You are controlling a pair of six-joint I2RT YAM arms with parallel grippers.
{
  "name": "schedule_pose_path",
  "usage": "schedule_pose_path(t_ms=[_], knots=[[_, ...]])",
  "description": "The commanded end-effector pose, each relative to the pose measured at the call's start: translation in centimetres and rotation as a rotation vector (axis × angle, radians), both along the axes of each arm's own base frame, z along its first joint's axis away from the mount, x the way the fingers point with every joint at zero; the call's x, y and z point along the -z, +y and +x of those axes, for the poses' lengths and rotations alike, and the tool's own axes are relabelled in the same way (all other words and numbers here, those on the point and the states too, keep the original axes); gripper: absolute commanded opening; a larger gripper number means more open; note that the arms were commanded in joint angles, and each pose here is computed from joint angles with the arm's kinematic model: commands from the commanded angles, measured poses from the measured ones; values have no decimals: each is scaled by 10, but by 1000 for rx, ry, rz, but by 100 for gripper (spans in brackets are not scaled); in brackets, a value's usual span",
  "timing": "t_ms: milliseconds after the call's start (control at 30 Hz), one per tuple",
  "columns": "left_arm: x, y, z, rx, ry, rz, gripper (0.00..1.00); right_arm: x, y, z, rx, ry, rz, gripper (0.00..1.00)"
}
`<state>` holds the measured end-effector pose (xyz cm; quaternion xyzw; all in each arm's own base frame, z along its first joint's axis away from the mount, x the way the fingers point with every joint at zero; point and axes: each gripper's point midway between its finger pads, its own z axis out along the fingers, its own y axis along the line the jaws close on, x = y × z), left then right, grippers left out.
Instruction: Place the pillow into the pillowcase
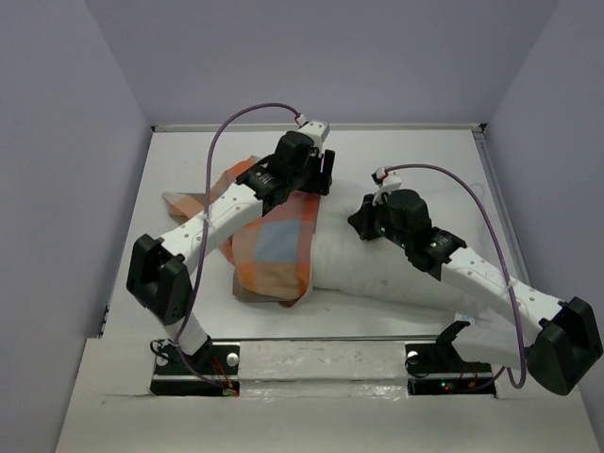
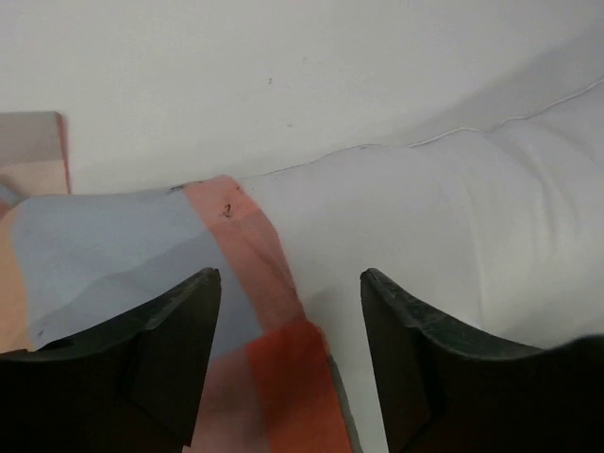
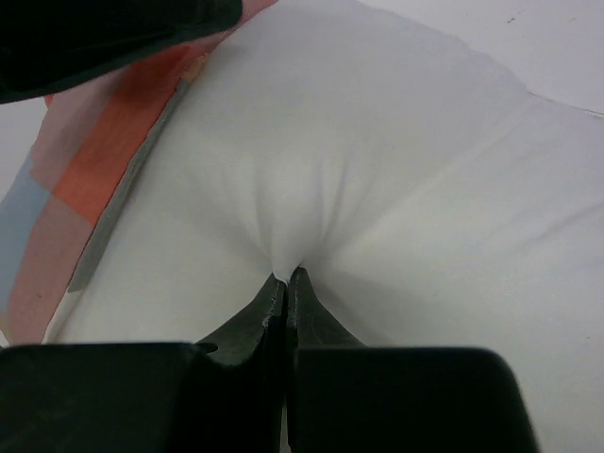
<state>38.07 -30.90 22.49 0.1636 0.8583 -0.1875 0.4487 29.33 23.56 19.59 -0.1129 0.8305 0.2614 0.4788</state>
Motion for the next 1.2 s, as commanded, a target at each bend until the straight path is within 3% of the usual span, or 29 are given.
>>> schedule_pose_path(t_ms=[0, 200, 333, 500, 533, 633, 800, 967, 1167], knots=[[-34, -3, -28, 50, -66, -63, 75, 1, 8, -10, -10, 18, 51, 0], [-7, 6, -34, 5, -46, 46, 77, -2, 9, -10, 9, -2, 46, 0], [10, 12, -32, -19, -30, 99, 72, -2, 7, -10, 12, -4, 46, 0], [18, 17, -24, -71, -52, 159, 51, -4, 7, -10, 16, -10, 54, 0], [18, 17, -22, -81, -60, 158, 38, -5, 11, -13, -2, -11, 58, 0], [4, 10, -16, -91, -98, 109, 20, -4, 13, -14, -18, -13, 64, 0], [-50, -28, -30, 4, -192, -36, 4, -8, 26, -15, -47, -24, 95, 0], [-101, -67, -67, 158, -235, -208, 0, -28, 48, -23, -137, -50, 192, 0], [-113, -60, -77, 184, -247, -282, 0, -47, 67, -37, -233, -89, 260, 0]])
